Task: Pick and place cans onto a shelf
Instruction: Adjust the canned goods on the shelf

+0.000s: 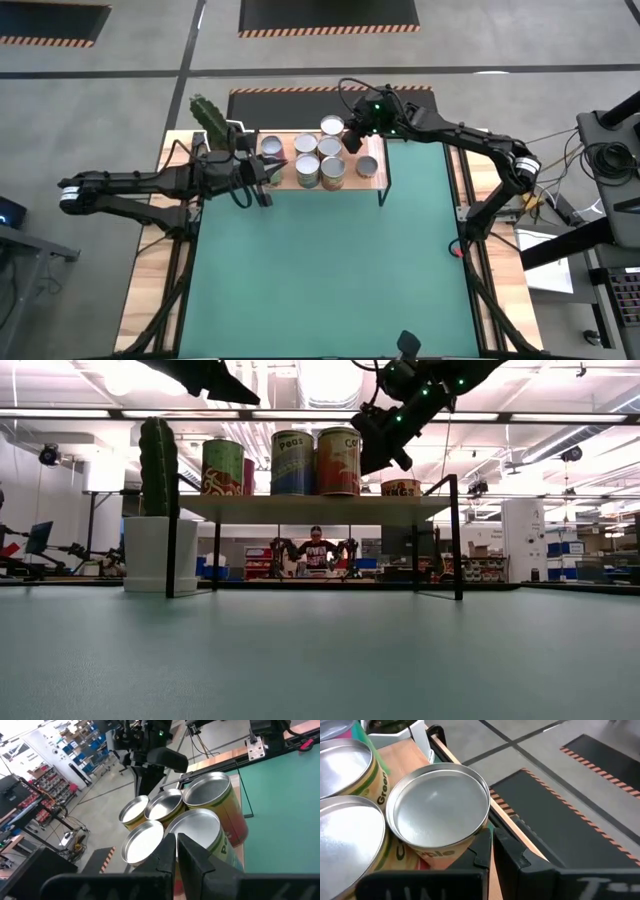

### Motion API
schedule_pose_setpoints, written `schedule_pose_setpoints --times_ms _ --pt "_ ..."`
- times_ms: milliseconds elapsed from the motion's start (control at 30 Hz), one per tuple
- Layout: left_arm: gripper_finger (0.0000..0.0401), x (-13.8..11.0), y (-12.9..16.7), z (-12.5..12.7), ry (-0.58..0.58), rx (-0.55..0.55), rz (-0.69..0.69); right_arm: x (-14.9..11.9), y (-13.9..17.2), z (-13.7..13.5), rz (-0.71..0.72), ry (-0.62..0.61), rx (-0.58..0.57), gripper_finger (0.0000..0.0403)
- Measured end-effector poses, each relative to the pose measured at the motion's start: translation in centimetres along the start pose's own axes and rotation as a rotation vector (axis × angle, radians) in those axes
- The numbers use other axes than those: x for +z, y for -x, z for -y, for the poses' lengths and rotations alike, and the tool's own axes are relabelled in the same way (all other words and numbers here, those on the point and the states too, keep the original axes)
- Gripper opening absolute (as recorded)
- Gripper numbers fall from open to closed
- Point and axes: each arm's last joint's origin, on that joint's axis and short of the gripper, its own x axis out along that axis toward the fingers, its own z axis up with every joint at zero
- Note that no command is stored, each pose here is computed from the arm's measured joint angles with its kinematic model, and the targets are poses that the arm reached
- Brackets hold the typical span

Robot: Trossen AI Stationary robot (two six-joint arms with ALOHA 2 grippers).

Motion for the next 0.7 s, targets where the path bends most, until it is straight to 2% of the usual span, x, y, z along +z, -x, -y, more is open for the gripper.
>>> schedule_pose_setpoints --times_ms 700 --pt "0.0 -0.07 0.0 0.04 0.001 -0.004 -0.007 0.24 -0.05 0.0 0.031 0.009 0.0 0.0009"
